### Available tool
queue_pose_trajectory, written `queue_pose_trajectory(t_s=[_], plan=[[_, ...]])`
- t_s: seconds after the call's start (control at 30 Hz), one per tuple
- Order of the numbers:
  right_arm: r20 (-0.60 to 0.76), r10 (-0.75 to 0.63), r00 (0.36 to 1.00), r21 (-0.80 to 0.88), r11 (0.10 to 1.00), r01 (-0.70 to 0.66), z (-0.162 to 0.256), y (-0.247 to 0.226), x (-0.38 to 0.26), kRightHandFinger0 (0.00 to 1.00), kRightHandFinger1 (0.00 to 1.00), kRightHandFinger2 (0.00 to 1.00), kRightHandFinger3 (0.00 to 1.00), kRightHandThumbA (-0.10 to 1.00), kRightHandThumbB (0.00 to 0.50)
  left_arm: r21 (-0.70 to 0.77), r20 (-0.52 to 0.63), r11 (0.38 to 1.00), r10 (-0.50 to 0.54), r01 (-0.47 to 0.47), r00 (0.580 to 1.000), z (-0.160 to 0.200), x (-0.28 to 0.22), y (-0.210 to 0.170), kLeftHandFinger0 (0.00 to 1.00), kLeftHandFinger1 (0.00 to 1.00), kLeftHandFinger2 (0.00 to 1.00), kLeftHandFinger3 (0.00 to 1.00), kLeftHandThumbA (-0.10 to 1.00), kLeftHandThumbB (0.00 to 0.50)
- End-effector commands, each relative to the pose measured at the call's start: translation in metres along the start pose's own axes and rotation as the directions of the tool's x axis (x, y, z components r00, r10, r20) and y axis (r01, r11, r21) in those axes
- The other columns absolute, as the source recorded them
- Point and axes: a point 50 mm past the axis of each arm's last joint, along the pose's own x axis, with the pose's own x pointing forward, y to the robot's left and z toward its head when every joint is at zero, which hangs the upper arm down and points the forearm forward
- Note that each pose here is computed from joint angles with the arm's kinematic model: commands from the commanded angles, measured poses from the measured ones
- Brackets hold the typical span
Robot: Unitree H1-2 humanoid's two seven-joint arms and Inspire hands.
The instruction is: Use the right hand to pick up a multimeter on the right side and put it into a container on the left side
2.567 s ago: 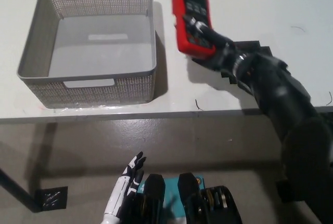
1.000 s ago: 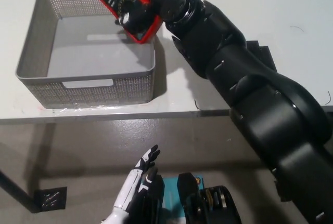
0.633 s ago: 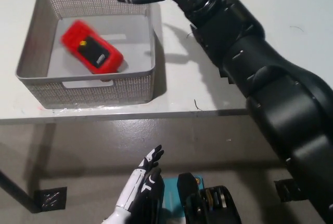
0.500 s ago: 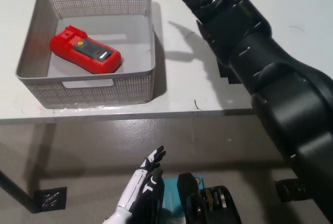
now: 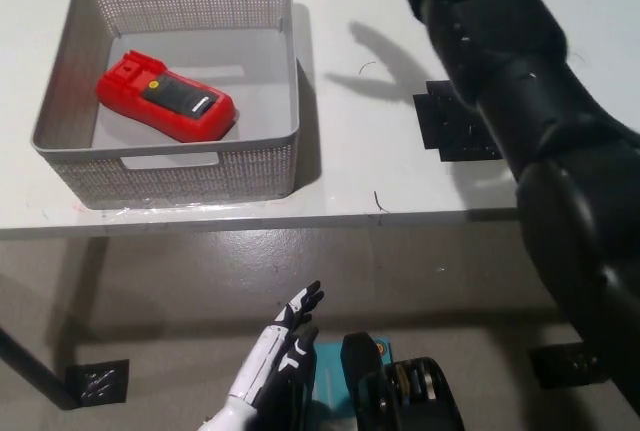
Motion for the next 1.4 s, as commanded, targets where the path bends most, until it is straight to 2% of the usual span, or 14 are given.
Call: queue_pose_trajectory(t_s=[0.0,0.1,0.17,0.27,0.47,0.57,0.7,0.9,1.2,1.27,1.3,1.37], plan=[[0.405,0.078,0.911,0.341,0.911,-0.23,0.041,-0.054,-0.063,1.0,1.0,1.0,1.0,1.0,0.45,-0.017,0.074,0.999,0.032,-0.031,0.997,0.012,0.003,0.003,1.0,1.0,1.0,1.0,1.0,0.498],[0.495,0.076,0.866,0.316,0.912,-0.261,0.03,-0.064,-0.117,1.0,1.0,1.0,1.0,1.0,0.479,-0.035,0.068,0.998,0.051,-0.048,0.996,0.01,0.002,0.007,1.0,1.0,1.0,1.0,1.0,0.5],[0.554,0.106,0.826,0.302,0.899,-0.317,0.018,-0.066,-0.155,1.0,1.0,1.0,1.0,1.0,0.471,-0.03,0.067,0.998,0.058,-0.056,0.996,0.009,0.001,0.009,1.0,1.0,1.0,1.0,1.0,0.496],[0.608,0.096,0.788,0.267,0.91,-0.317,-0.007,-0.064,-0.221,1.0,1.0,1.0,1.0,1.0,0.499,-0.036,0.057,0.997,0.07,-0.068,0.996,0.007,0.0,0.01,1.0,1.0,1.0,1.0,1.0,0.487],[0.615,0.051,0.787,0.154,0.971,-0.183,-0.051,-0.049,-0.31,1.0,1.0,1.0,1.0,1.0,0.5,-0.048,0.035,0.996,0.075,-0.073,0.997,0.001,-0.007,0.012,1.0,1.0,1.0,1.0,1.0,0.484],[0.608,0.056,0.792,0.01,0.997,-0.078,-0.073,-0.034,-0.342,1.0,1.0,1.0,1.0,1.0,0.498,-0.06,0.025,0.996,0.073,-0.071,0.997,-0.001,-0.008,0.011,1.0,1.0,1.0,1.0,1.0,0.481],[0.55,0.034,0.835,-0.089,0.996,0.018,-0.109,-0.003,-0.38,1.0,1.0,1.0,1.0,1.0,0.491,-0.061,0.01,0.996,0.067,-0.066,0.998,-0.004,-0.012,0.006,1.0,1.0,1.0,1.0,1.0,0.492],[0.461,0.068,0.885,-0.101,0.995,-0.024,-0.144,0.024,-0.392,1.0,1.0,1.0,1.0,1.0,0.5,-0.06,-0.004,0.996,0.07,-0.07,0.998,-0.007,-0.016,0.005,1.0,1.0,1.0,1.0,1.0,0.489],[0.375,0.08,0.924,-0.046,0.997,-0.068,-0.182,0.044,-0.395,1.0,1.0,1.0,1.0,1.0,0.478,-0.051,-0.002,0.996,0.076,-0.076,0.997,-0.007,-0.011,0.007,1.0,1.0,1.0,1.0,1.0,0.495],[0.356,0.089,0.93,-0.058,0.996,-0.074,-0.192,0.047,-0.395,1.0,1.0,1.0,1.0,1.0,0.453,-0.056,-0.001,0.995,0.079,-0.079,0.997,-0.007,-0.009,0.009,1.0,1.0,1.0,1.0,1.0,0.494],[0.333,0.095,0.938,-0.06,0.995,-0.08,-0.204,0.048,-0.395,1.0,1.0,1.0,1.0,1.0,0.423,-0.058,-0.002,0.995,0.082,-0.082,0.997,-0.008,-0.008,0.01,1.0,1.0,1.0,1.0,1.0,0.494],[0.28,0.096,0.955,-0.071,0.994,-0.079,-0.225,0.047,-0.397,1.0,1.0,1.0,1.0,1.0,0.427,-0.066,-0.005,0.994,0.086,-0.086,0.996,-0.008,-0.01,0.009,1.0,1.0,1.0,1.0,1.0,0.482]])
